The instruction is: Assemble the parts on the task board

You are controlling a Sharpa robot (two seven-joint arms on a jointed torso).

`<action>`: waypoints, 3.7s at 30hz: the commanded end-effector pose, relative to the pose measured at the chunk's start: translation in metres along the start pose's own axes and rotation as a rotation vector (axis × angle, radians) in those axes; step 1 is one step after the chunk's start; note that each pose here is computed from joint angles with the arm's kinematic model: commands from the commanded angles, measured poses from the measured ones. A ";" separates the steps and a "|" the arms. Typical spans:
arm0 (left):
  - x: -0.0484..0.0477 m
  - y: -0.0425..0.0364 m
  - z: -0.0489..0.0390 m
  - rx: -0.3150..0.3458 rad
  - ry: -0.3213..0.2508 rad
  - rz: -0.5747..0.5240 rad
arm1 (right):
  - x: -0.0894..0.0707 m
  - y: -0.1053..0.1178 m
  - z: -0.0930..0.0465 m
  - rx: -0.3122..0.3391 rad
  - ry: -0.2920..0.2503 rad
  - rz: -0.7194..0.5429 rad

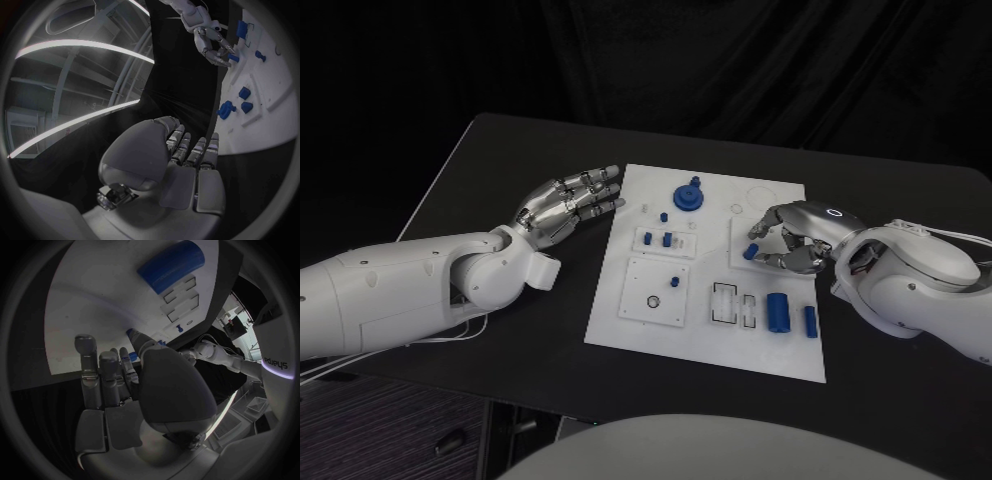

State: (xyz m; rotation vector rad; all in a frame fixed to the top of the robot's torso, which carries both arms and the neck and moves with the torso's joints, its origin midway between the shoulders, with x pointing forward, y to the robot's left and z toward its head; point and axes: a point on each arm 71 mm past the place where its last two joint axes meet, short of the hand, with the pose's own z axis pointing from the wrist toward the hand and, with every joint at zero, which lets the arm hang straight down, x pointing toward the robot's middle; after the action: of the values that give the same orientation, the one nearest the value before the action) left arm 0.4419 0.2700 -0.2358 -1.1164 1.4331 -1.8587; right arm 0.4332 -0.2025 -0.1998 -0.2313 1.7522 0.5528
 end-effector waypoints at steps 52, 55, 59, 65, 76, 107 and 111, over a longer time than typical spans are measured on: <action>0.0026 0.0019 0.0020 -0.004 0.013 -0.013 | -0.027 0.039 -0.009 -0.128 -0.103 0.009; 0.0026 0.0019 0.0020 -0.005 0.014 -0.014 | -0.025 0.053 -0.007 -0.172 -0.079 0.006; 0.0029 0.0021 0.0023 -0.005 0.015 -0.015 | -0.017 0.077 -0.004 -0.248 -0.038 -0.013; 0.0033 0.0022 0.0023 -0.006 0.016 -0.015 | -0.007 0.113 0.005 -0.371 -0.010 -0.056; 0.0048 0.0032 0.0041 -0.006 0.022 -0.018 | 0.011 0.149 0.019 -0.502 -0.006 -0.061; 0.0066 0.0052 0.0070 -0.015 0.033 -0.024 | 0.042 0.156 0.027 -0.486 0.100 -0.070; 0.0064 0.0051 0.0066 -0.016 0.032 -0.023 | 0.045 0.155 0.027 -0.483 0.106 -0.068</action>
State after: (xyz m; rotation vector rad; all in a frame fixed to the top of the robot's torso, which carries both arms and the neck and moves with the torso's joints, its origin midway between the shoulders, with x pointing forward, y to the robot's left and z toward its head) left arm 0.4448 0.2614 -0.2387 -1.1201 1.4657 -1.8699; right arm 0.3775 -0.0495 -0.2076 -0.6582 1.6704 0.9389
